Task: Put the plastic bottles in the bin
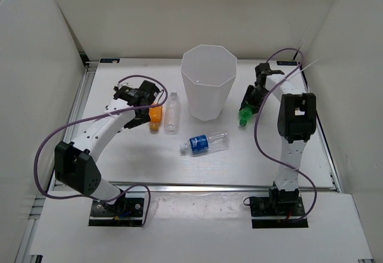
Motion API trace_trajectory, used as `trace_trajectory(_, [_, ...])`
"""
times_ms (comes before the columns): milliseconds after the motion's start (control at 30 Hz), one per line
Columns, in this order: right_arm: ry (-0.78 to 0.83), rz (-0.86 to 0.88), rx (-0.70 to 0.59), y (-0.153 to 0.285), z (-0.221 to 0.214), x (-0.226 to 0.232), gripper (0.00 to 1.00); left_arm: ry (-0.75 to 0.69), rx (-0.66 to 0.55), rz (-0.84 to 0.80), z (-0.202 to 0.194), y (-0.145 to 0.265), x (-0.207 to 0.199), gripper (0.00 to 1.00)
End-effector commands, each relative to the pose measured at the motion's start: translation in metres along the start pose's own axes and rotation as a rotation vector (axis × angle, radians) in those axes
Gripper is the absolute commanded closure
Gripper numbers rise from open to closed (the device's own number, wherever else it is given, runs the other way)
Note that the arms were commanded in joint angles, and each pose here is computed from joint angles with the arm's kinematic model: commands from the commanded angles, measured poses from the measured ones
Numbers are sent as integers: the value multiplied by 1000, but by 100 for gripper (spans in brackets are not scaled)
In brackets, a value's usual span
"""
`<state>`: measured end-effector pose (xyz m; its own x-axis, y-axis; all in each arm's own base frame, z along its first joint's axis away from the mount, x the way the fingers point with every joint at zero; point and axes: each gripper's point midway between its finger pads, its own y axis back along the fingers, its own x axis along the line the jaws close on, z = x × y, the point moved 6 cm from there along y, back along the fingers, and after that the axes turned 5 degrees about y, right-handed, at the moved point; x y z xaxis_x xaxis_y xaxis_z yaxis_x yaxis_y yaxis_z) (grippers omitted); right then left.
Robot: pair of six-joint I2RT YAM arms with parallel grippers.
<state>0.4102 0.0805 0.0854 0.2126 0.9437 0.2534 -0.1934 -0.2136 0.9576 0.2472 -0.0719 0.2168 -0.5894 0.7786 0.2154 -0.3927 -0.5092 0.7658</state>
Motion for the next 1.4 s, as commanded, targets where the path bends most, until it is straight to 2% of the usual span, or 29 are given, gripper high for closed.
trace_trajectory(0, [-21,-46,-110,48,3,1,59,12,-23,-5,3,2,4,1])
trace_trajectory(67, [-66,-28,-192,81,9,6,65,18,-43,0,7,3,5,1])
trace_trajectory(133, [-69,58,-385,154,22,24,68,39,-66,16,11,4,7,1])
trace_trajectory(167, [-77,83,-397,162,20,27,70,39,-66,16,11,4,7,1])
trace_trajectory(200, [-54,141,-482,195,30,40,70,45,-77,15,14,5,7,1])
trace_trajectory(300, [19,297,-604,251,32,74,70,55,-78,14,17,5,2,1])
trace_trajectory(333, [55,355,-690,282,37,88,70,47,-73,22,16,3,0,1])
trace_trajectory(467, [140,515,-835,339,43,126,65,46,-57,13,16,3,-6,1])
trace_trajectory(500, [164,546,-852,346,44,135,65,46,-57,13,16,3,-6,1])
trace_trajectory(600, [249,589,-890,345,50,159,56,46,-85,31,19,2,-3,1])
trace_trajectory(633, [261,595,-866,336,49,167,51,41,-103,50,23,4,0,1])
trace_trajectory(700, [291,611,-825,322,47,177,46,54,-133,66,28,5,3,1])
trace_trajectory(733, [324,626,-781,309,42,186,40,63,-147,65,32,7,3,1])
trace_trajectory(767, [338,622,-763,306,37,189,21,63,-147,65,32,7,3,1])
trace_trajectory(867, [382,550,-737,297,30,188,0,61,-167,35,42,13,-3,1])
trace_trajectory(933, [369,539,-799,323,26,171,0,42,-190,24,48,15,-4,1])
trace_trajectory(967, [347,533,-778,320,25,162,0,67,-220,-16,57,20,-9,1])
trace_trajectory(1000, [314,519,-791,325,27,149,0,33,-225,-44,60,22,-13,1])
trace_trajectory(1067, [304,539,-803,341,16,139,0,-13,-207,-155,61,26,-25,1])
trace_trajectory(1133, [300,539,-792,346,6,133,0,-11,-293,-344,76,41,-39,1])
trace_trajectory(1167, [295,532,-776,344,4,131,0,-28,-265,-434,69,37,-46,1])
trace_trajectory(1233, [330,523,-744,348,-10,126,0,17,-281,-550,82,41,-54,1])
trace_trajectory(1367, [357,505,-736,356,-30,117,0,-43,-122,-600,77,4,-71,1])
